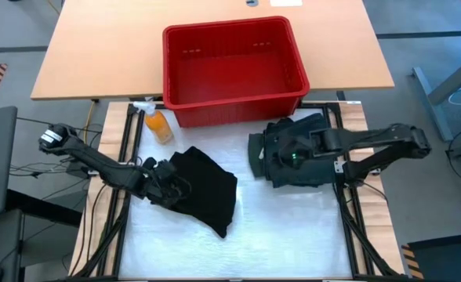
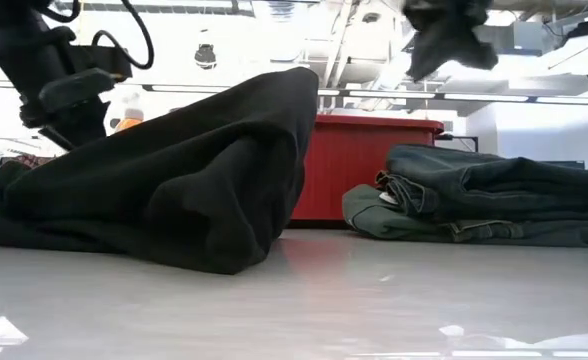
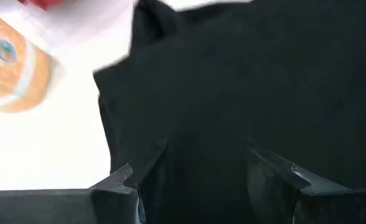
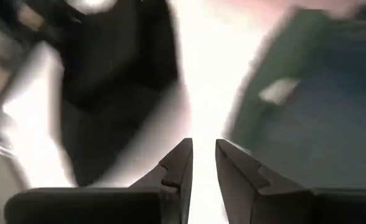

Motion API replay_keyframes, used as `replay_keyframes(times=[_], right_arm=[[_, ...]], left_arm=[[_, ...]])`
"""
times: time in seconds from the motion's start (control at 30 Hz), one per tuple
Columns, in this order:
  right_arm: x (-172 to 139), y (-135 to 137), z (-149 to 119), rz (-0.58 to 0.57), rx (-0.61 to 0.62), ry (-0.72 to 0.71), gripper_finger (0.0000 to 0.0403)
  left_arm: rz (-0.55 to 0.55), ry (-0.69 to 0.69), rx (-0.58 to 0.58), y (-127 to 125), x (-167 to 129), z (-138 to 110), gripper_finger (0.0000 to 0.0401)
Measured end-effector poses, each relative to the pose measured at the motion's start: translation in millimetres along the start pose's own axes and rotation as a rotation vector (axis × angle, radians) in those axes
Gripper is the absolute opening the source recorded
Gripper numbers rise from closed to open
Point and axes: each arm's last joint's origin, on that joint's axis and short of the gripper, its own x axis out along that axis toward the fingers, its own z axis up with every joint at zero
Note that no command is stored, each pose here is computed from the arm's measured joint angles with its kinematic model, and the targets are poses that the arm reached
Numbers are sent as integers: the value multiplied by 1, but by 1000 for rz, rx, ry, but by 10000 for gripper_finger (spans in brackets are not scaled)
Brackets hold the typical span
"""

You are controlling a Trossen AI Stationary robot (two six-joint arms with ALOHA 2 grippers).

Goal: Fold Laundry from Bin
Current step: Fold the black shirt from the red laundry bin

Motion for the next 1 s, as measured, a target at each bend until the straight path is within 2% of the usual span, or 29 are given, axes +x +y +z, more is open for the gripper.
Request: replay_keyframes(times=[0.2, 0.33, 0.43, 0.53, 0.6, 0.73, 0.9, 1.0], right_arm=[[44, 24, 20, 177, 237, -117, 125], [84, 34, 22, 236, 268, -58, 162], [108, 40, 20, 259, 338, -27, 195], [127, 48, 14, 332, 379, 55, 225], [133, 53, 8, 355, 396, 106, 240], [140, 54, -1, 319, 445, 151, 252], [133, 61, -6, 310, 465, 59, 248], [118, 66, -10, 299, 471, -15, 245]], left_arm=[[38, -16, 16, 4, 6, 8, 178], [42, -19, 26, 5, 8, 10, 178], [42, -20, 23, 5, 8, 11, 178], [41, -21, 23, 5, 8, 11, 178], [44, -24, 24, 5, 8, 11, 178], [82, -42, 37, 4, 12, 10, 178], [146, -32, 77, -2, 25, 4, 178], [189, -7, 110, -7, 38, -1, 178]])
